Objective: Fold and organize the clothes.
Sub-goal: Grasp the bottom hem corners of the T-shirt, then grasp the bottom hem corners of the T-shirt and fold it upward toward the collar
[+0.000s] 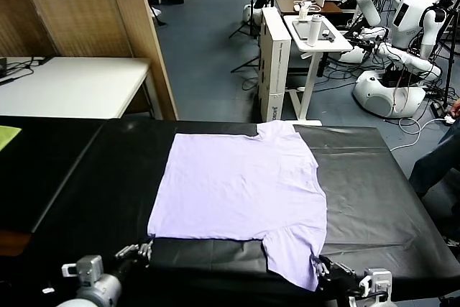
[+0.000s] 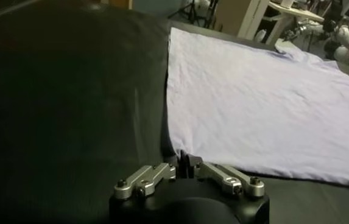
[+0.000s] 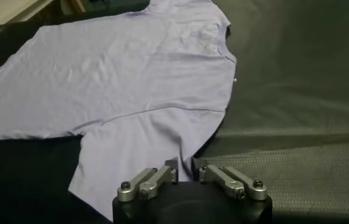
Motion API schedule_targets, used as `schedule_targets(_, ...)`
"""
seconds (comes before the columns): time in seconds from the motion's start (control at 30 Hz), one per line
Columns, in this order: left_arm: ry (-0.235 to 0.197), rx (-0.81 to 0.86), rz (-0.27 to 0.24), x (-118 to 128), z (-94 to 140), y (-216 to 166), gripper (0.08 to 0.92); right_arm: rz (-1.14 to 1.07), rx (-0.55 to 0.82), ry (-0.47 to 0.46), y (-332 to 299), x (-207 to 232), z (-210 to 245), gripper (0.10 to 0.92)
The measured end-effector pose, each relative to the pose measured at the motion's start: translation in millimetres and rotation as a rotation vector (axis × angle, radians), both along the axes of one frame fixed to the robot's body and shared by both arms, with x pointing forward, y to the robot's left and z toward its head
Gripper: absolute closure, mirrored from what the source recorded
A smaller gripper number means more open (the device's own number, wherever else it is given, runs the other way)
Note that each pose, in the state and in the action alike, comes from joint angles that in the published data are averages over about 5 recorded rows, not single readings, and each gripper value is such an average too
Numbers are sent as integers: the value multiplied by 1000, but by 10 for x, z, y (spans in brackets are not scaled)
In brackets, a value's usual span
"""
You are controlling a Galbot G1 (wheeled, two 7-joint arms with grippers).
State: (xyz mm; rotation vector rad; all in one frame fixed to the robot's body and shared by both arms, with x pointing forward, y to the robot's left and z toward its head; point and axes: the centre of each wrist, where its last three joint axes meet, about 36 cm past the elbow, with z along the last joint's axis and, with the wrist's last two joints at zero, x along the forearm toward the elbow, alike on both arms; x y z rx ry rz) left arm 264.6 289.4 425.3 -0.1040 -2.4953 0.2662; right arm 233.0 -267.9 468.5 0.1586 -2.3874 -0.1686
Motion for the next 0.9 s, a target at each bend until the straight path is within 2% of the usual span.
schedule_targets(0.17,1,-2,2,-61,38,-32,854,5,-17,1,2,-52,88,884)
schedule_targets(0.47,7,10,13,-298,188,-130,853,6,-47,-6,2,-155,240,884)
schedule_targets(0.67,-21,-2,15,-365,287,-188,853,10,6,-129,-77,-46,249,884)
schedule_targets(0.9,-81,-17,47,-201,284,-191,853,7,52,-230,-212,254,173,884)
